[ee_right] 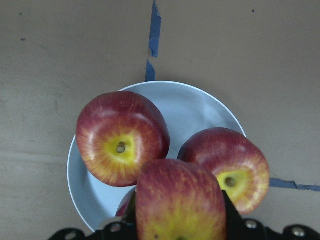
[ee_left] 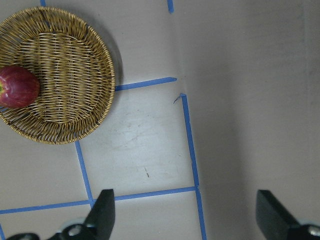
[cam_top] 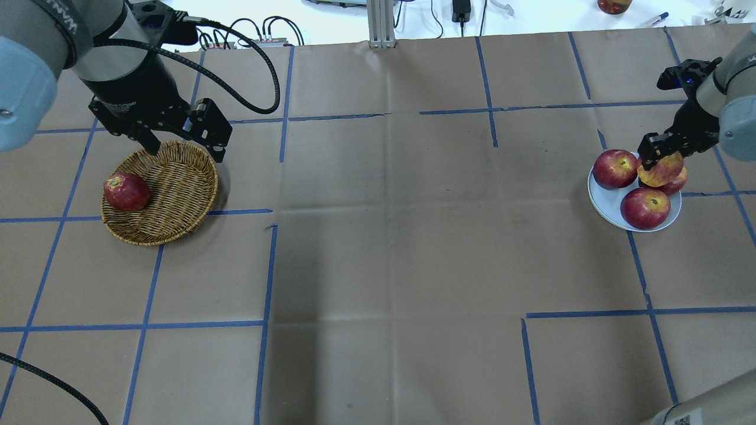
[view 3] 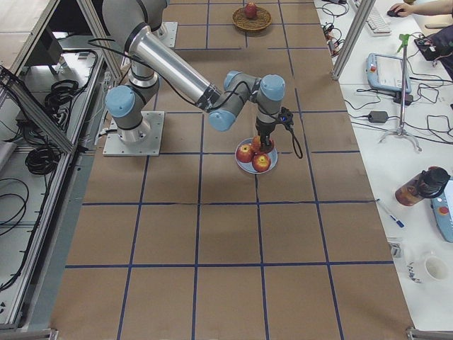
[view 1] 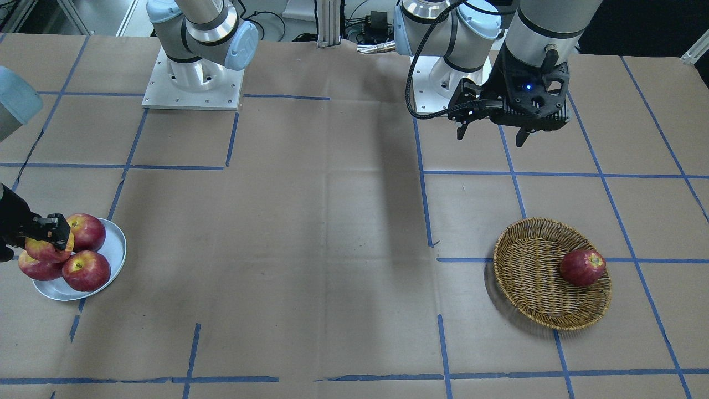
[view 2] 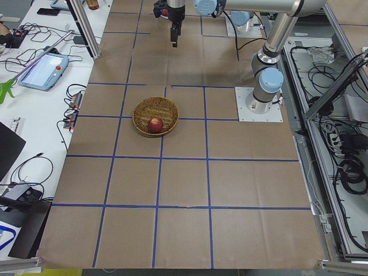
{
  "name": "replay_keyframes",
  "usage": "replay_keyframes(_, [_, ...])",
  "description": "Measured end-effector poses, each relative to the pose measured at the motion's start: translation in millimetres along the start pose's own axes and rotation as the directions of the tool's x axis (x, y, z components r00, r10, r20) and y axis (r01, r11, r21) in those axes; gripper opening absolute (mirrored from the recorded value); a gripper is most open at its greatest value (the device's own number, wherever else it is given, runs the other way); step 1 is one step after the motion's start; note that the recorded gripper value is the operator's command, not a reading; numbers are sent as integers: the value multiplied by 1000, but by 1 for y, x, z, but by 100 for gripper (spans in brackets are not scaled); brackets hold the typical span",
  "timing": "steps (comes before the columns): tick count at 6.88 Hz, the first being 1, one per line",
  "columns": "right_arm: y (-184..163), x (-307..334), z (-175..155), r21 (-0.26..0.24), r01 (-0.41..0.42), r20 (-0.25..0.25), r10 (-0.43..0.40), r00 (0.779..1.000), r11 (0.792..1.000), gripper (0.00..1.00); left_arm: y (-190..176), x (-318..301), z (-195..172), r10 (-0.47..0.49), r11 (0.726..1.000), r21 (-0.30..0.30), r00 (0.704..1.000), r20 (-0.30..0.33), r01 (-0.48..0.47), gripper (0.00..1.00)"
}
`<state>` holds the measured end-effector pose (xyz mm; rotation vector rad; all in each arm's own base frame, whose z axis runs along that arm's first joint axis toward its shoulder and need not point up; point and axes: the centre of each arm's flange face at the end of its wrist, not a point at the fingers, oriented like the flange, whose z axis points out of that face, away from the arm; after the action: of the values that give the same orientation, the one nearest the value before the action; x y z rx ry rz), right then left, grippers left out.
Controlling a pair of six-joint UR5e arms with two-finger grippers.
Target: Transfer apple from basket to plate
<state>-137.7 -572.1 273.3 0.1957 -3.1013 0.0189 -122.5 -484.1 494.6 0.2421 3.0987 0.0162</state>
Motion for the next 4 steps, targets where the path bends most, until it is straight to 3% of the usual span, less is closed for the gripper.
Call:
replay_keyframes(2, [-1, 1, -3, 7, -6, -3, 6, 1000, 1000, 100, 0, 0, 0, 0, 1000, -2, 1000, 0, 0, 99])
replay_keyframes(4, [-5, -4, -26, 45, -4, -17, 4, 1000, 999, 100, 0, 0, 1, 0, 1000, -3, 1000, 0, 0, 99])
